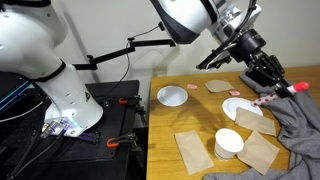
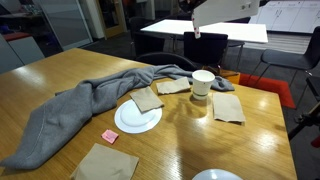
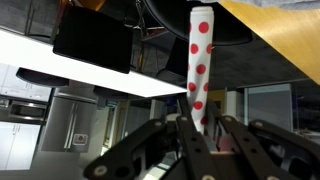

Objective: Put the marker in the cup

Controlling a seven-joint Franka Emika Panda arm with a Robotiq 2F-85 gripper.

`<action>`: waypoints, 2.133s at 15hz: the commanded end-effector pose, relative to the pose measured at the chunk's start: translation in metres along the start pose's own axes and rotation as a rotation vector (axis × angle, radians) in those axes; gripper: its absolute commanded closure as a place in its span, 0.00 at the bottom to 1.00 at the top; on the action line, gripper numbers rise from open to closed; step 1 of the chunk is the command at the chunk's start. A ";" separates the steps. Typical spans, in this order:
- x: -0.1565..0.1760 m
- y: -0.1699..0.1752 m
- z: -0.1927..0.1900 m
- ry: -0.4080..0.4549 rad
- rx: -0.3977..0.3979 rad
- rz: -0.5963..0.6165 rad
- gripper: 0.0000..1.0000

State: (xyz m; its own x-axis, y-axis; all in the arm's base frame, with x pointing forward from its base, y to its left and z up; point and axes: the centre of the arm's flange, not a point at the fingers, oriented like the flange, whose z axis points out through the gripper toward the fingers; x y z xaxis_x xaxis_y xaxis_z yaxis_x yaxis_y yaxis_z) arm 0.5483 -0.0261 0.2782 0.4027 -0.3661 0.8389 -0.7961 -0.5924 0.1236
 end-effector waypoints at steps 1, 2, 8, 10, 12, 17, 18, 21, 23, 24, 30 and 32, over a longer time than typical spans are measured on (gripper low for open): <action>-0.017 0.007 -0.007 0.046 -0.047 0.088 0.95; -0.021 0.007 -0.008 0.054 -0.062 0.112 0.95; -0.048 0.013 -0.003 0.095 -0.147 0.221 0.95; -0.058 0.016 0.002 0.096 -0.177 0.236 0.95; -0.070 0.017 0.007 0.092 -0.201 0.239 0.95; -0.098 0.014 0.028 0.098 -0.238 0.281 0.95; -0.103 0.014 0.031 0.103 -0.242 0.289 0.95; -0.116 0.012 0.041 0.121 -0.256 0.313 0.95; -0.115 0.005 0.044 0.141 -0.257 0.317 0.95; -0.114 0.000 0.046 0.153 -0.258 0.319 0.95; -0.122 -0.017 0.055 0.163 -0.293 0.295 0.95; -0.134 -0.017 0.058 0.153 -0.306 0.286 0.95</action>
State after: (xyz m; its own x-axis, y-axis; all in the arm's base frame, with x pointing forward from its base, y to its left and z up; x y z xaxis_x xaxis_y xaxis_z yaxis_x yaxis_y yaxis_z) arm 0.5425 -0.0139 0.1585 0.1017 -0.3782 0.9201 -0.9643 -0.2646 -0.0021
